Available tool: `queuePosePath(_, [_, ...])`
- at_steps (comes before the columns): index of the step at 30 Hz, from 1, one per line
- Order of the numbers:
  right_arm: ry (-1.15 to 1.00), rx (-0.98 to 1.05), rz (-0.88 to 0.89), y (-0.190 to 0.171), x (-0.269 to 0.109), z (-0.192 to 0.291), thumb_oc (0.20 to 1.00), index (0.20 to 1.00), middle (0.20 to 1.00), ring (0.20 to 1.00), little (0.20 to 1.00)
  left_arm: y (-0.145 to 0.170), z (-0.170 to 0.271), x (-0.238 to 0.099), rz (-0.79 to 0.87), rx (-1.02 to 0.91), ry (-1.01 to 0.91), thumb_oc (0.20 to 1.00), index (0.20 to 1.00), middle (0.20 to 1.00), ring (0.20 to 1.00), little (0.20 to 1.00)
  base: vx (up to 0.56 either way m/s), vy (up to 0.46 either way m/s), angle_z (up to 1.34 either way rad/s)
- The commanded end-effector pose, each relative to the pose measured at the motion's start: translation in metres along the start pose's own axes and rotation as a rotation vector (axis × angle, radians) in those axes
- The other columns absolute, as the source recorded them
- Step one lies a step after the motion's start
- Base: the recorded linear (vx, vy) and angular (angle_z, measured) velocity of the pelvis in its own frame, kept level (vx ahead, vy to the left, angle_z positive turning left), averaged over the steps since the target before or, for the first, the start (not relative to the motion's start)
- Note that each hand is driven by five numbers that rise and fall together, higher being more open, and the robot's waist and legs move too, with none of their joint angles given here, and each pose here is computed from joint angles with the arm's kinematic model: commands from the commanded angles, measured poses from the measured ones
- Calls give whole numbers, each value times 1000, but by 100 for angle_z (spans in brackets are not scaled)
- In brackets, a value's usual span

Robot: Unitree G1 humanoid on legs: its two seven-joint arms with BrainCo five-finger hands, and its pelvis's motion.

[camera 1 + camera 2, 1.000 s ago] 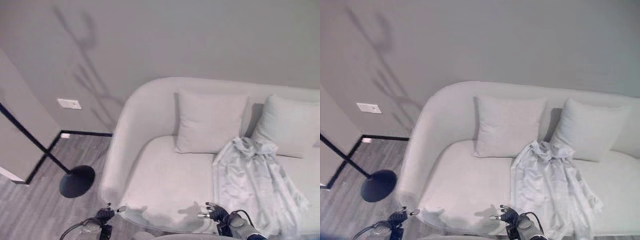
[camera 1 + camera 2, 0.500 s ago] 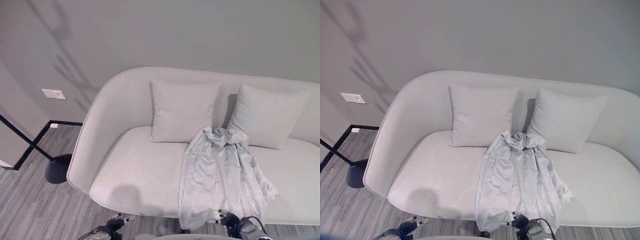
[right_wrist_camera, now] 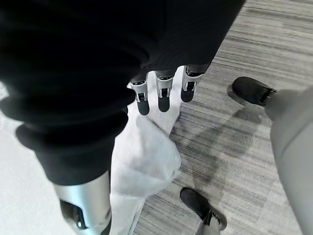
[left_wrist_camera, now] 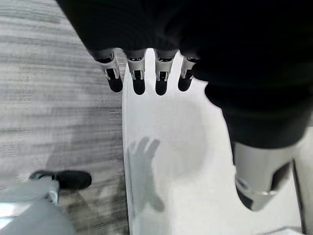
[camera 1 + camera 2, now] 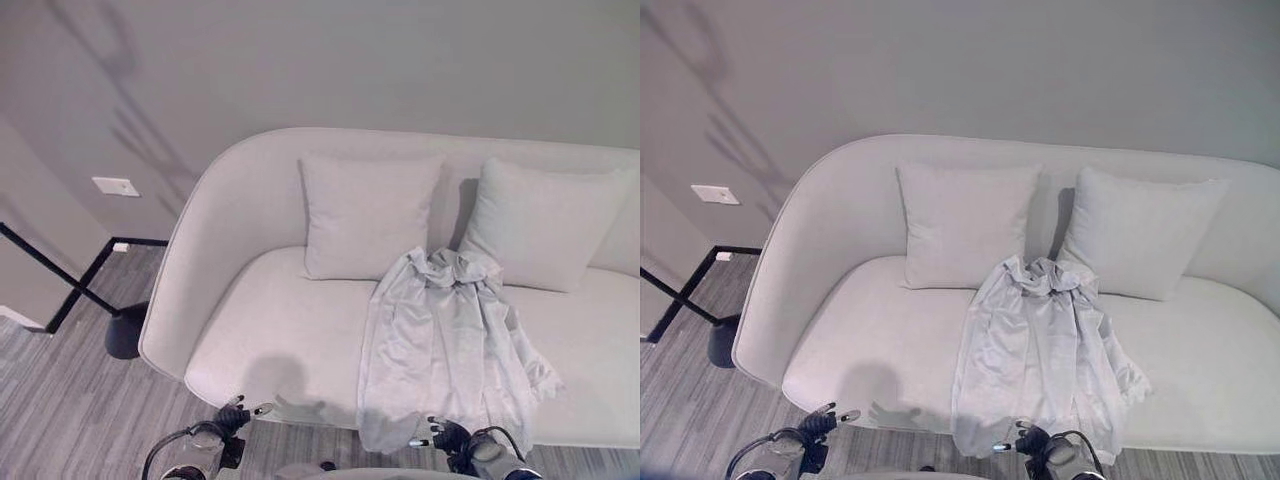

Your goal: Hang the clothes on the sofa on the clothes rack.

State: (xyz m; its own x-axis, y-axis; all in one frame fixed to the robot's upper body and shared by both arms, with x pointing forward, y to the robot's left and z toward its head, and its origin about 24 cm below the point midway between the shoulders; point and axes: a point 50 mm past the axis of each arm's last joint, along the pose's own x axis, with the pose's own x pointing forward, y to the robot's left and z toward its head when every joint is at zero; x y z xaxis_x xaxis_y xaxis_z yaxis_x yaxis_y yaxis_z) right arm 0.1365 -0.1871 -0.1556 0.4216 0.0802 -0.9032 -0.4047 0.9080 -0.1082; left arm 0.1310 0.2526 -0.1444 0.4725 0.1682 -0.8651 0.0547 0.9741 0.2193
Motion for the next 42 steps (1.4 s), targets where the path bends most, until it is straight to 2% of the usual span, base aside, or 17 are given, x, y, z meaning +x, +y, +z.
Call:
queuePosePath(1, [-81, -43, -41, -21, -2, 18, 1000, 1000, 1000, 1000, 1000, -3, -4, -1, -2, -28, -6, 1000, 1000, 1000, 1000, 1000, 114, -488, 24])
queuePosePath(7, [-36, 25, -126, -42, -11, -6, 1000, 1000, 1000, 1000, 1000, -26, -3, 0, -86, -19, -9, 1000, 1000, 1000, 1000, 1000, 88, -349, 23])
queuePosePath(17, [-81, 50, -68, -21, -3, 12, 1000, 1000, 1000, 1000, 1000, -28, -8, -1, -100, 14, 4, 1000, 1000, 1000, 1000, 1000, 49, -106, -4])
queuePosePath(29, [31, 108, -116, -29, -9, -21, 1000, 1000, 1000, 1000, 1000, -18, -13, -2, -51, 20, 20, 1000, 1000, 1000, 1000, 1000, 46, 117, 2])
queuePosePath(37, [17, 105, -175, -49, -13, -18, 1000, 1000, 1000, 1000, 1000, -10, 34, -1, -41, 67, -166, 1000, 1000, 1000, 1000, 1000, 52, 71, -2])
queuePosePath(39, [-41, 97, -236, -72, -18, -3, 1000, 1000, 1000, 1000, 1000, -1, 80, -12, -39, 135, -358, 1000, 1000, 1000, 1000, 1000, 46, 14, -9])
queuePosePath(42, [-130, 82, -320, -103, -27, 21, 1000, 1000, 1000, 1000, 1000, 10, 124, -35, -36, 228, -549, 1000, 1000, 1000, 1000, 1000, -6, -14, -15])
